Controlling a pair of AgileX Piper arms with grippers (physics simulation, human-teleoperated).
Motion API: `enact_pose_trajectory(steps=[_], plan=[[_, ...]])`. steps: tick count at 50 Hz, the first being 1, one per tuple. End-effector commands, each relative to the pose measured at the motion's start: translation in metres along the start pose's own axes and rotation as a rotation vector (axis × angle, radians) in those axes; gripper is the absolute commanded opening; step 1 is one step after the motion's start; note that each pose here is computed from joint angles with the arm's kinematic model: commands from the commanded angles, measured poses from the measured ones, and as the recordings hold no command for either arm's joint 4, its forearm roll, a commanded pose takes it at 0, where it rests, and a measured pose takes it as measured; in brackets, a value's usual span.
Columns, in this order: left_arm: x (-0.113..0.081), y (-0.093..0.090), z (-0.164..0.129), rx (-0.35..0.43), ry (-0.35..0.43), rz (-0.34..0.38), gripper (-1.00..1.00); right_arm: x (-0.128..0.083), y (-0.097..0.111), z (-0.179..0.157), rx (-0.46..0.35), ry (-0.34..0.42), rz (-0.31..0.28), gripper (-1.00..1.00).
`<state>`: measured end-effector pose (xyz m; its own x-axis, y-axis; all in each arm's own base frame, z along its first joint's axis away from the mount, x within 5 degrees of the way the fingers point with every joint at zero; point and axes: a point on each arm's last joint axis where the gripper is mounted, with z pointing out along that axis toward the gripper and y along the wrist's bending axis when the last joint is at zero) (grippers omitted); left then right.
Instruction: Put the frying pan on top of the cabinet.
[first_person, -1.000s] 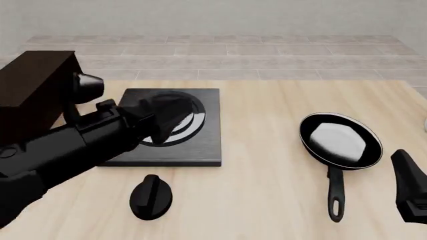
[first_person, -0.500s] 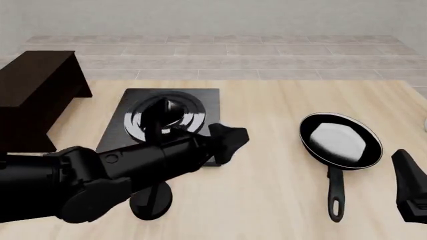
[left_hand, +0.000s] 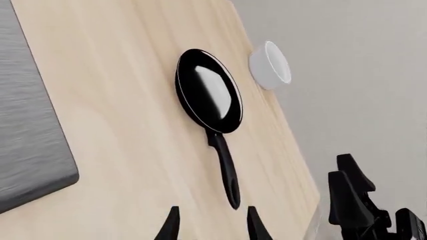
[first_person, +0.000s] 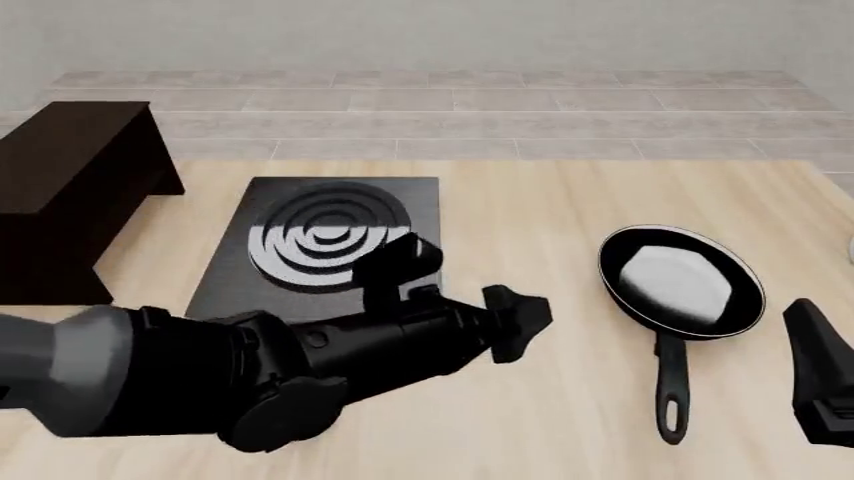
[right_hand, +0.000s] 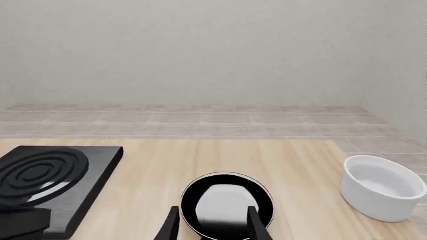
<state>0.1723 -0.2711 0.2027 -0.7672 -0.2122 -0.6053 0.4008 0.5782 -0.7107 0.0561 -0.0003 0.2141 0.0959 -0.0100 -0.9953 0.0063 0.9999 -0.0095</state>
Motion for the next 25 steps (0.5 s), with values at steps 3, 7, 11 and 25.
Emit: enact_pose_trajectory(steps=[3, 7, 11, 25], plan=[[0.016, -0.002, 0.02, 0.004, 0.045, 0.001, 1.0, 0.0, 0.0, 0.0, 0.002, -0.001, 0.002, 1.0], [0.022, -0.001, 0.022, 0.018, 0.047, -0.008, 1.0, 0.0, 0.0, 0.0, 0.004, -0.001, 0.005, 1.0], [0.027, 0.0, 0.027, 0.019, 0.058, -0.004, 1.0, 0.0, 0.0, 0.0, 0.002, 0.0, 0.002, 1.0], [0.033, 0.001, 0.04, 0.036, 0.055, -0.023, 1.0, 0.0, 0.0, 0.0, 0.0, 0.0, -0.001, 1.0]])
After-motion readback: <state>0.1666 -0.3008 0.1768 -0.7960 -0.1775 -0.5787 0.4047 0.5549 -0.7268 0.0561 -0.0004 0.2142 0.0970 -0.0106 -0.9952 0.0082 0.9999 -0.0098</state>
